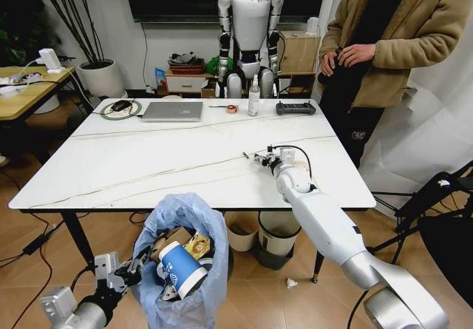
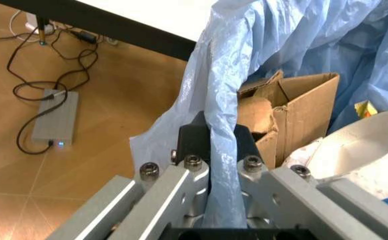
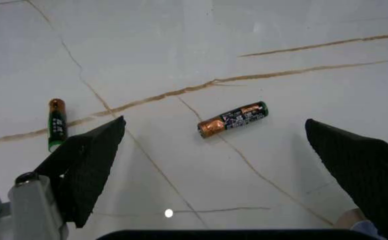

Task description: Pick up the trash bin and place the trash from the table into it.

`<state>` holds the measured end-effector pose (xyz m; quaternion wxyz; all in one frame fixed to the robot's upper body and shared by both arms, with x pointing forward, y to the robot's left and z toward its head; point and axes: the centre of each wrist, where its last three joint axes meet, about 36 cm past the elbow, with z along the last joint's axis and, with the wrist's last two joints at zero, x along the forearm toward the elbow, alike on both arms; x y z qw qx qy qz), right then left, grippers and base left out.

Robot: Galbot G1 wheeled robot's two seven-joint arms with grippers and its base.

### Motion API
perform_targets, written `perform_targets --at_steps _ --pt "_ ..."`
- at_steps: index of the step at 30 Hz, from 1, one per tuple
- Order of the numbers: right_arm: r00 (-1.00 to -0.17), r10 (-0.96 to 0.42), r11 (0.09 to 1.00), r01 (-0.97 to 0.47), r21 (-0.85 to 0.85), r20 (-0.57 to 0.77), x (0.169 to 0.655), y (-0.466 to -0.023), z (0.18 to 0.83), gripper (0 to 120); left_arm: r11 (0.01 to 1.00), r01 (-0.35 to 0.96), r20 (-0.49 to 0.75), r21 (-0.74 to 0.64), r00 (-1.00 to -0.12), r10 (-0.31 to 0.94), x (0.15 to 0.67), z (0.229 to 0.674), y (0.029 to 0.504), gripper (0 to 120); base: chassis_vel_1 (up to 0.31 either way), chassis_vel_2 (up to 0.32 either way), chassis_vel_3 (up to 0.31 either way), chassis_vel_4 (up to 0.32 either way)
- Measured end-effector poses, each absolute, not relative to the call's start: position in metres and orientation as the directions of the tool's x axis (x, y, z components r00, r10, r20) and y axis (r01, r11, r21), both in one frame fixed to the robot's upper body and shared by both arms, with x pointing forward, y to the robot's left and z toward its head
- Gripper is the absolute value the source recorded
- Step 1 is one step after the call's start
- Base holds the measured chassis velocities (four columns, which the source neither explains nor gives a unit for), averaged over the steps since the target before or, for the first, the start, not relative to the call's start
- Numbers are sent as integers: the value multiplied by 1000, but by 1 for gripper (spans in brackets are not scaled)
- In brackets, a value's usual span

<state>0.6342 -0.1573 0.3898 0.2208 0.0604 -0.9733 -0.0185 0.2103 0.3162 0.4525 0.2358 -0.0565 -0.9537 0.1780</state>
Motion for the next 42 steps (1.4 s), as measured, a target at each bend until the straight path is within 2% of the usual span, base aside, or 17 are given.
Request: perform_targets --at_steps 8,11,14,17,19,24,26,30,31,34,42 --pt "-894 -136 991 -118 68 427 636 -160 389 97 930 24 428 -367 -883 192 211 453 316 0 0 0 0 0" --pt "-893 -140 990 -121 73 428 636 -161 387 83 930 23 429 -368 -883 191 210 452 316 0 0 0 0 0" --pt "-892 -140 990 -121 73 429 636 -161 387 76 930 22 430 -367 -882 190 210 452 316 0 0 0 0 0" --pt "-891 -142 990 -120 77 430 636 -161 386 62 930 21 430 -367 -883 190 210 452 316 0 0 0 0 0" --pt "-891 -142 990 -120 78 431 636 -161 386 58 930 21 430 -367 -883 190 210 452 316 0 0 0 0 0" --pt "-891 -140 990 -120 74 433 635 -163 386 36 930 23 428 -367 -884 191 211 453 316 0 0 0 0 0" --pt "-890 -140 990 -120 73 433 635 -163 385 33 930 23 427 -367 -884 191 211 452 316 0 0 0 0 0" --pt "-889 -141 990 -123 71 435 632 -164 383 14 930 24 428 -367 -883 192 211 452 317 0 0 0 0 0" --pt "-889 -141 990 -123 71 435 632 -164 383 14 930 24 428 -367 -883 192 211 452 317 0 0 0 0 0" --pt "-889 -145 989 -128 69 435 629 -164 383 2 930 25 428 -367 -883 193 212 452 317 0 0 0 0 0" --pt "-888 -153 988 -138 66 434 627 -164 383 0 929 25 429 -368 -882 194 213 451 318 0 0 0 0 0"
